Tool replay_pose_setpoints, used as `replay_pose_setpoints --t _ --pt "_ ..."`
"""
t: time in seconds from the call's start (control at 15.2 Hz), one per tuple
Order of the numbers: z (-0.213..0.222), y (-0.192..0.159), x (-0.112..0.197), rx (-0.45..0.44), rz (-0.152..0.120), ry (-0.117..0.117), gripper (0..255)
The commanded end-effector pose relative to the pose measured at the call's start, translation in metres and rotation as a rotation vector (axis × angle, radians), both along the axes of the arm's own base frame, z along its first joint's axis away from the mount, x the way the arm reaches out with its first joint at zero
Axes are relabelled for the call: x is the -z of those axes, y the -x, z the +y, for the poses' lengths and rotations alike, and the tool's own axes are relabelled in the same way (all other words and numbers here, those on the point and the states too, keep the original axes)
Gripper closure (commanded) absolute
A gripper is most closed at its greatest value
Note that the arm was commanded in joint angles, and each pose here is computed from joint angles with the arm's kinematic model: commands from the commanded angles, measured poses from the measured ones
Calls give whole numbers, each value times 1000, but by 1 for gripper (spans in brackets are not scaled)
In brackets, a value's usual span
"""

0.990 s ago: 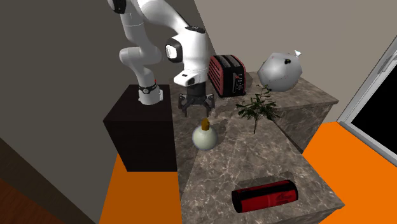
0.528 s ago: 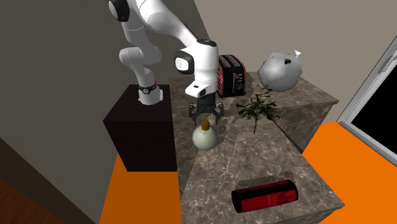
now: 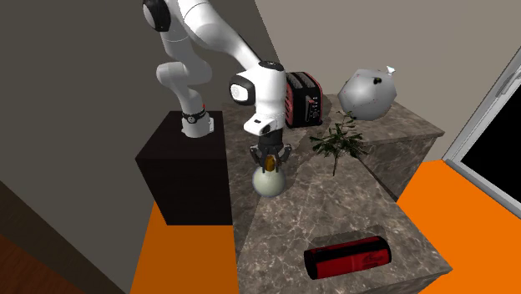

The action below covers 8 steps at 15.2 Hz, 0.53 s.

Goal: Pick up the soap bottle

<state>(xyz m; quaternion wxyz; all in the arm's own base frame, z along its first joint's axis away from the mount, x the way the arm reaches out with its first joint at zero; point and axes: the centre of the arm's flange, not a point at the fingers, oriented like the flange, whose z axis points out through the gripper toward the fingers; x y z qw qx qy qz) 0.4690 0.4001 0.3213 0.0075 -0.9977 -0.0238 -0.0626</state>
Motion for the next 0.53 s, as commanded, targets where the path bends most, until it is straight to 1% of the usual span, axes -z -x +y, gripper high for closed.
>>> replay_pose_setpoints --t 0.0,0.4,0.46 --pt "0 0 0 0 0 0 255" --pt "-1 0 1 0 0 0 255" --pt "-1 0 -4 0 0 0 255"
